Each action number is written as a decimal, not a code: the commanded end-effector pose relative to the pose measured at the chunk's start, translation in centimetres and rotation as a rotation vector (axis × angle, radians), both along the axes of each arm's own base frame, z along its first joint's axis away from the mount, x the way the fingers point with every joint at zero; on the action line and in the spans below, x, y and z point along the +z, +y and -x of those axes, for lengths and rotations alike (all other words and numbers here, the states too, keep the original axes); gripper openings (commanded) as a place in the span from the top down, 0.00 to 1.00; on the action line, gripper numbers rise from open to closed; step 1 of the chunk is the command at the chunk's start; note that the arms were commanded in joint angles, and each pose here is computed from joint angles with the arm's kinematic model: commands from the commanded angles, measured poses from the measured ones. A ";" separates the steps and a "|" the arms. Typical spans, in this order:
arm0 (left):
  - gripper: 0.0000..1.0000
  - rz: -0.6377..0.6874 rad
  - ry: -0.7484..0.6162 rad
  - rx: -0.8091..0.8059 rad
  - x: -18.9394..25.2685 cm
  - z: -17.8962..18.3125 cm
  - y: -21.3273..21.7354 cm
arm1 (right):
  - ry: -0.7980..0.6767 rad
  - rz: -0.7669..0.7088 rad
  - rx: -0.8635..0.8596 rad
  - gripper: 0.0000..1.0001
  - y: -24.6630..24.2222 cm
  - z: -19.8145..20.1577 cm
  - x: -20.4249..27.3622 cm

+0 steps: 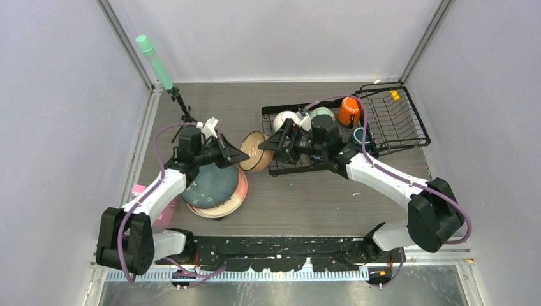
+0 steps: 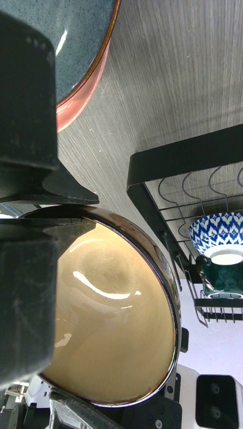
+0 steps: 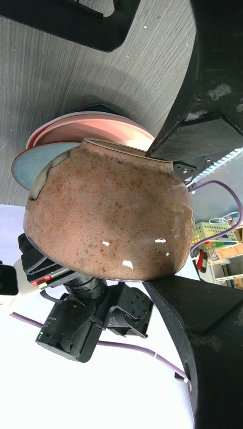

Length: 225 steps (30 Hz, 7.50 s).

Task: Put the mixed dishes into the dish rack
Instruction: Pick up the bowl from the corner of the board, then turn the bowl upside down on the dish rack.

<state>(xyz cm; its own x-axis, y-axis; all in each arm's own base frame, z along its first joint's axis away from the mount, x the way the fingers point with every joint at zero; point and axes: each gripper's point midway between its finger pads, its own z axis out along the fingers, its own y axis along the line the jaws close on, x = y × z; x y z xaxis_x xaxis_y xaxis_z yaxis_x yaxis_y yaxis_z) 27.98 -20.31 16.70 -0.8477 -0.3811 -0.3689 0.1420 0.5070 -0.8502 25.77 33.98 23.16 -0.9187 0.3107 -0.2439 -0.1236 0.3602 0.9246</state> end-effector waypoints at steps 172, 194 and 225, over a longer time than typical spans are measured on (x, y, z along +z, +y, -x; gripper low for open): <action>0.05 -0.423 -0.198 0.252 1.4 3.2 7.7 | -0.248 1.616 -0.014 0.25 -5.3 -10.5 -15.5; 0.05 -0.460 -0.280 0.421 3.7 4.5 10.9 | -0.207 1.592 0.000 0.17 -3.1 -9.5 -20.0; 0.05 -0.453 -0.246 0.375 3.0 4.2 10.0 | -0.157 1.434 0.253 0.08 0.1 -7.2 -22.8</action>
<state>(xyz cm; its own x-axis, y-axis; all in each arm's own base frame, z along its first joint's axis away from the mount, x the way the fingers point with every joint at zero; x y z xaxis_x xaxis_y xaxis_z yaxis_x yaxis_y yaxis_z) 23.33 -9.83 18.25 -0.5764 -0.3896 -0.7183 0.0187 0.8725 -0.4882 36.00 27.33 8.83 -0.7421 -0.5756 -0.3435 -0.2743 0.7284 -0.6279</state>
